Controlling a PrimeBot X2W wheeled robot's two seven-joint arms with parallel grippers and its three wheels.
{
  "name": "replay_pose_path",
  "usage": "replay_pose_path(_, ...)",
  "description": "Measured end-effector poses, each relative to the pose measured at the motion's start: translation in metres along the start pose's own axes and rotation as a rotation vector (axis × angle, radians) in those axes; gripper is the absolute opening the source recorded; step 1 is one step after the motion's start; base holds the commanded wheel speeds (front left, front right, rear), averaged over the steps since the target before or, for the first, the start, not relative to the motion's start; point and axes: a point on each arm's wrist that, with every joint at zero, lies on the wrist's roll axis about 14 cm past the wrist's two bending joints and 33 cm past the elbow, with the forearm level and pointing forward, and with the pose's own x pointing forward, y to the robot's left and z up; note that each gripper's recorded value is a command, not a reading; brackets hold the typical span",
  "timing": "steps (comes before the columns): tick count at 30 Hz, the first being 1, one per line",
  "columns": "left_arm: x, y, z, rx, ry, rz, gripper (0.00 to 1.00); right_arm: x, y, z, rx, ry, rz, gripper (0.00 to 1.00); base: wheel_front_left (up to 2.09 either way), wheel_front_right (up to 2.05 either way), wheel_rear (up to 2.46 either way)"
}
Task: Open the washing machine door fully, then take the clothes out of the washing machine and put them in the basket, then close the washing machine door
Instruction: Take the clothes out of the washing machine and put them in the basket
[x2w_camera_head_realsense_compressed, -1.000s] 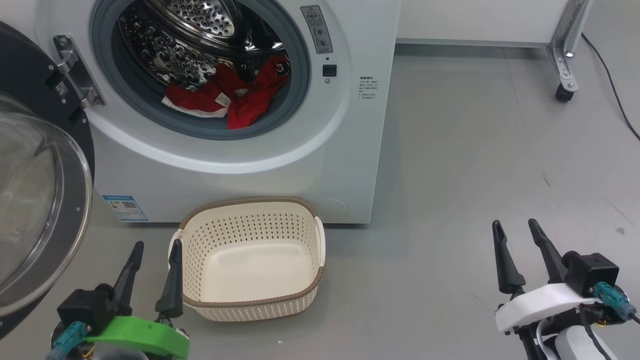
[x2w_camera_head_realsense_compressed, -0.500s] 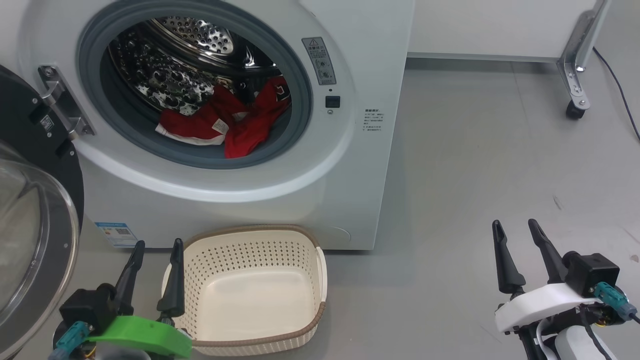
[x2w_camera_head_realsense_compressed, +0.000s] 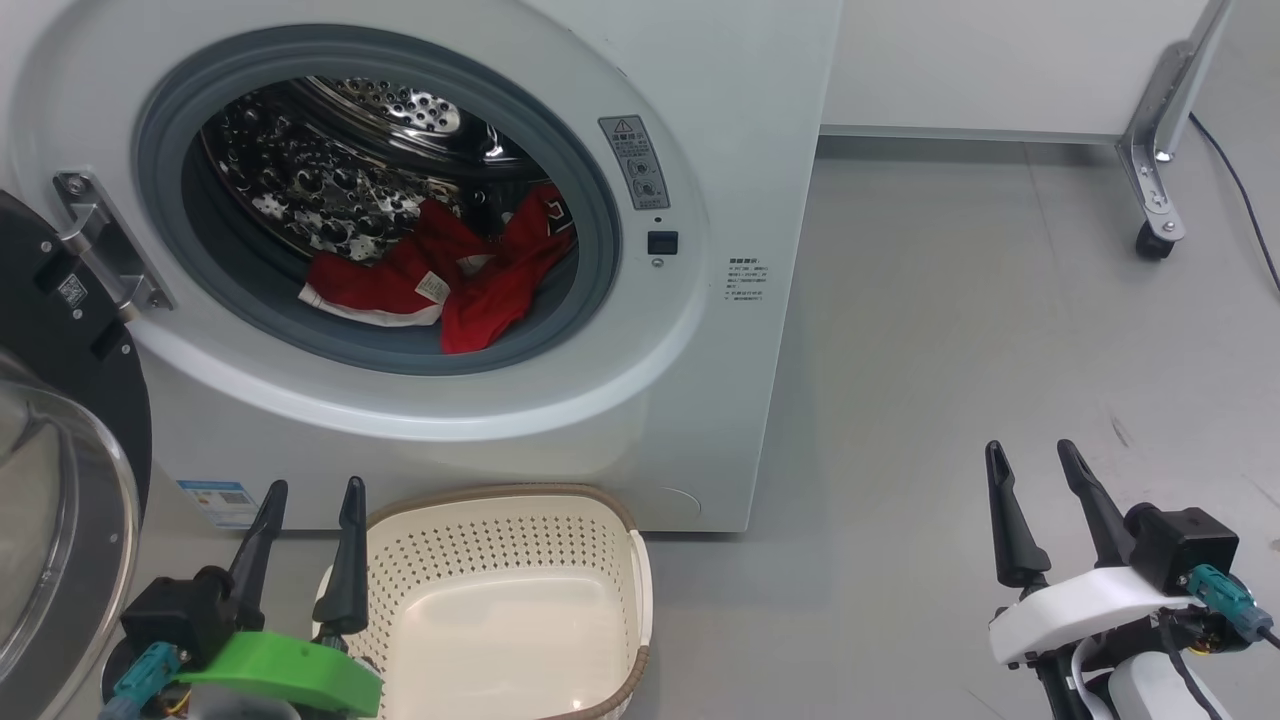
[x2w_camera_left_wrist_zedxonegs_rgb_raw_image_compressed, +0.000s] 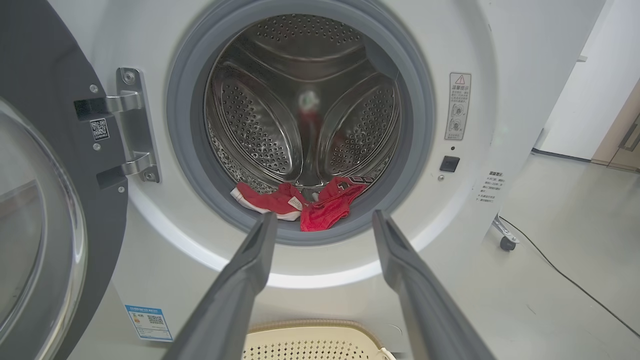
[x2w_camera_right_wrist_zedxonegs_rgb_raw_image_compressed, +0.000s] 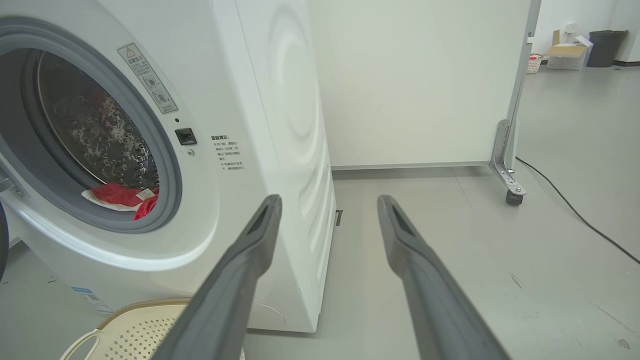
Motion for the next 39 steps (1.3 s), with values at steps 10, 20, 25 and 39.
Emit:
replay_pose_path(10, 0.002, -0.003, 0.0, 0.005, 0.0, -0.01, 1.0, -0.001, -0.002, 0.0, 0.002, -0.002, -0.009, 1.0, 0.14, -0.14, 0.0)
replay_pose_path(20, 0.003, -0.003, -0.003, -0.001, 0.005, -0.008, 1.0, -0.001, -0.004, -0.001, 0.006, 0.002, -0.01, 1.0, 0.0, 0.0, 0.0)
replay_pose_path(25, 0.003, -0.003, -0.004, -0.003, 0.007, -0.005, 1.0, 0.0, -0.003, -0.002, 0.011, 0.004, -0.012, 1.0, 0.0, 0.0, 0.0)
replay_pose_path(39, 0.015, 0.004, -0.018, -0.016, 0.047, 0.009, 1.0, 0.0, -0.013, -0.018, 0.016, 0.05, -0.04, 1.0, 0.0, 0.0, 0.0)
